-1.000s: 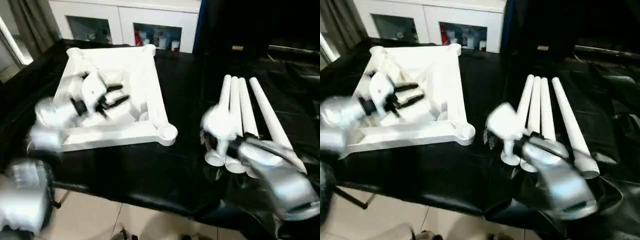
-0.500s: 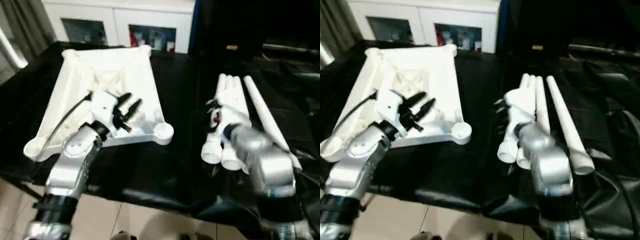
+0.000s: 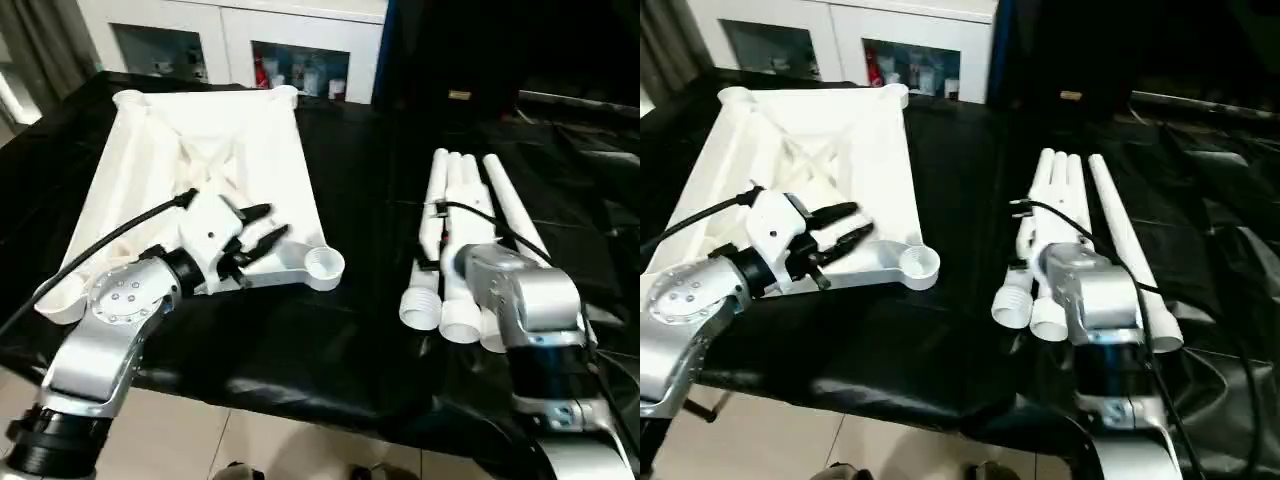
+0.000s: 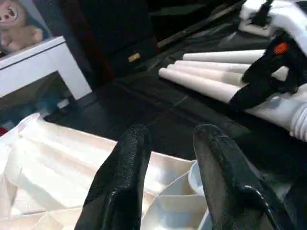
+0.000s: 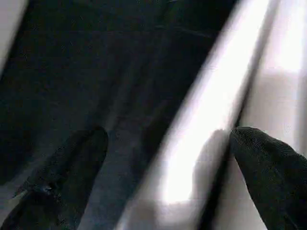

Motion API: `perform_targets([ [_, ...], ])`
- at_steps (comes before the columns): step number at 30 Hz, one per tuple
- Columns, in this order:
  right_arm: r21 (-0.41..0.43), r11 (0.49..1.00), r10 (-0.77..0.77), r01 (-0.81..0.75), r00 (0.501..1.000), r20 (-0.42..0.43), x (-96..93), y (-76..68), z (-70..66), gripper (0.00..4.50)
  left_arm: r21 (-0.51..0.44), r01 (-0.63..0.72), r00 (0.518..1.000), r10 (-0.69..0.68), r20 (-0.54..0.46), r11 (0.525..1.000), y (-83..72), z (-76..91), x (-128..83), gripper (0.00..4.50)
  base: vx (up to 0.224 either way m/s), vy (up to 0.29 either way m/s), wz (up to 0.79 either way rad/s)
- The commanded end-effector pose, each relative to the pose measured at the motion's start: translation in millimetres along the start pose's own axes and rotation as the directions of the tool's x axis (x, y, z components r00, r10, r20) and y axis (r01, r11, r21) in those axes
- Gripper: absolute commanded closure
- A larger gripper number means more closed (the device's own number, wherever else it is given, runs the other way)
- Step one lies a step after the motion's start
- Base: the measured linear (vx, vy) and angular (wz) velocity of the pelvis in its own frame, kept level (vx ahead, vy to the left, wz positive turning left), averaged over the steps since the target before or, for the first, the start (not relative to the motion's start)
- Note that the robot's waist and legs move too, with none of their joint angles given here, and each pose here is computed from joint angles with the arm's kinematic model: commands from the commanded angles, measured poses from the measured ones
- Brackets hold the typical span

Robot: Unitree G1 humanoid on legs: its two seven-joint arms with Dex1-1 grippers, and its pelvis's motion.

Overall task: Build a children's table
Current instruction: Pick table leg

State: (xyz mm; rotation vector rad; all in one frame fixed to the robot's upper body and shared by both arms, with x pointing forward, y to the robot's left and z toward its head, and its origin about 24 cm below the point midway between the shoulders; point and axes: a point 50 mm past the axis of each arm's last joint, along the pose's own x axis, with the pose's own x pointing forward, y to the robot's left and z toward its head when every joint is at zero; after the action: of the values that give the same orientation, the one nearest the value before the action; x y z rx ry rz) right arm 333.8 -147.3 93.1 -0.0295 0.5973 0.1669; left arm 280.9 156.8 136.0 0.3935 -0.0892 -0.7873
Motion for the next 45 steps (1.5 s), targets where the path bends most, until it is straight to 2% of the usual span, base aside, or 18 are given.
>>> perform_targets([
  [1,0.01,1.0,0.024,-0.024,1.0,-0.001,0.1,3.2,4.4,0.02,0.011,0.024,1.0,-0.024,0.012,1.0,-2.6,6.6,2,2.7,0.0,0.0,0.0],
  [6,0.016,1.0,-0.01,0.011,0.998,-0.06,3.8,-0.4,0.8,0.02,0.015,0.036,0.999,-0.036,0.005,0.999,-3.0,9.6,3,2.7,0.0,0.0,0.0],
  [23,0.041,0.998,-0.035,0.04,0.994,-0.107,7.6,-3.1,-1.2,0.02,0.026,0.036,0.999,-0.037,0.003,0.999,-4.4,12.3,4,2.7,0.0,0.0,0.0],
  [28,0.08,0.996,-0.029,0.039,0.992,-0.12,9.0,-4.0,-1.4,0.02,0.027,0.04,0.999,-0.04,0.002,0.999,-5.0,12.2,4,2.7,0.0,0.0,0.0],
  [31,0.113,0.994,0.01,0.002,0.994,-0.108,9.9,1.3,0.7,0.02,0.023,0.051,0.999,-0.051,0.003,0.998,-5.6,12.9,3,2.7,0.0,0.0,0.0],
  [33,0.122,0.992,0.03,-0.02,0.996,-0.078,9.0,5.8,5.9,0.02,0.014,0.079,0.997,-0.079,0.007,0.997,-8.1,14.3,3,2.7,0.0,0.0,0.0],
  [37,0.124,0.992,0.025,-0.015,0.997,-0.078,9.2,5.4,7.0,0.02,0.009,0.097,0.995,-0.097,0.009,0.995,-10.1,14.7,3,2.7,0.0,0.0,0.0],
  [41,0.111,0.994,0.01,0.005,0.991,-0.13,14.4,3.3,-2.6,0.02,-0.038,0.207,0.978,-0.207,0.005,0.978,-21.8,15.0,1,2.7,0.0,0.0,0.0],
  [44,0.118,0.993,0.018,0.002,0.986,-0.166,18.9,4.9,-11.6,0.0,-0.09,0.301,0.952,-0.305,-0.032,0.949,-29.5,12.1,-3,2.34,0.0,0.0,0.0],
  [45,0.132,0.991,0.025,-0.002,0.985,-0.174,19.9,5.8,-13.5,0.29,-0.103,0.32,0.944,-0.327,-0.05,0.942,-31.2,10.5,-4,2.3,0.0,0.0,0.0],
])
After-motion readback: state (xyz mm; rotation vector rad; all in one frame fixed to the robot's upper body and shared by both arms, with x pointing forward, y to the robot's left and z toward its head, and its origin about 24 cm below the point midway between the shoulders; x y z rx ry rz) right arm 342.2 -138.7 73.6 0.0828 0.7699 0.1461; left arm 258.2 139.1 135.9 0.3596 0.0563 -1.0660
